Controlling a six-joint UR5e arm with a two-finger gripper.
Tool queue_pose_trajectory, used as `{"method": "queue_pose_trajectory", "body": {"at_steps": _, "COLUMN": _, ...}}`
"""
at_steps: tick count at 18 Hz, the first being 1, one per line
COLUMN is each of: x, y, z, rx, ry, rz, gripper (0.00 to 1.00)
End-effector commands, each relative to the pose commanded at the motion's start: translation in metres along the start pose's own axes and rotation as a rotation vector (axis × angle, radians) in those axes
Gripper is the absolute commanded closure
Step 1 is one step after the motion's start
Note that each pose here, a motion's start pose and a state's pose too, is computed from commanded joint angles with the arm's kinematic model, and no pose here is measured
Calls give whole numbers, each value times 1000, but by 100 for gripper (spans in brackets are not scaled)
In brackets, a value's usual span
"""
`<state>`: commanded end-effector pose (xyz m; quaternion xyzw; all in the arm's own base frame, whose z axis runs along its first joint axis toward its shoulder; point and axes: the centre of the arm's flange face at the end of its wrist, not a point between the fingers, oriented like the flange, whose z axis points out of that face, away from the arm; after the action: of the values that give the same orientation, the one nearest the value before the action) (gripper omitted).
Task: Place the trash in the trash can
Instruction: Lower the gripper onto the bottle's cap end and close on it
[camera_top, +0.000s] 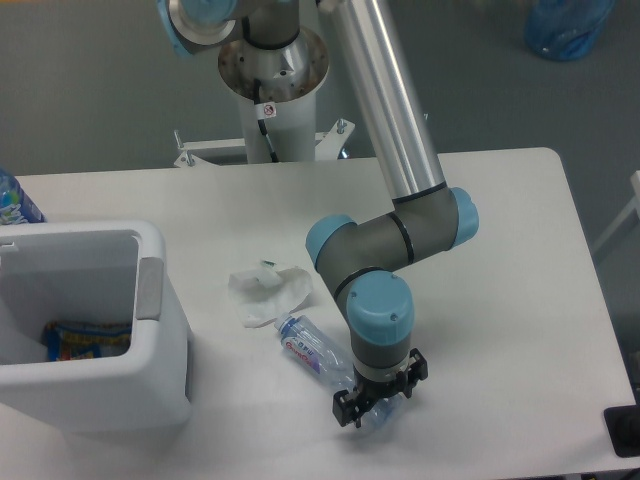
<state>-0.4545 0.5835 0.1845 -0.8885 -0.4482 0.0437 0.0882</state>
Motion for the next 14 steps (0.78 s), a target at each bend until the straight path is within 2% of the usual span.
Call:
{"method": "queue_pose_trajectory", "body": {"at_steps": 9, "x": 1, "y": 0, "z": -5, "rx": 6, "ry": -1, "rz": 3, "gripper": 41}}
{"method": "queue_pose_trajectory", "body": {"at_steps": 14, "x": 1, "y": -3, "z": -10, "rx": 15, "ry": 3, "rz": 4, "gripper": 41}}
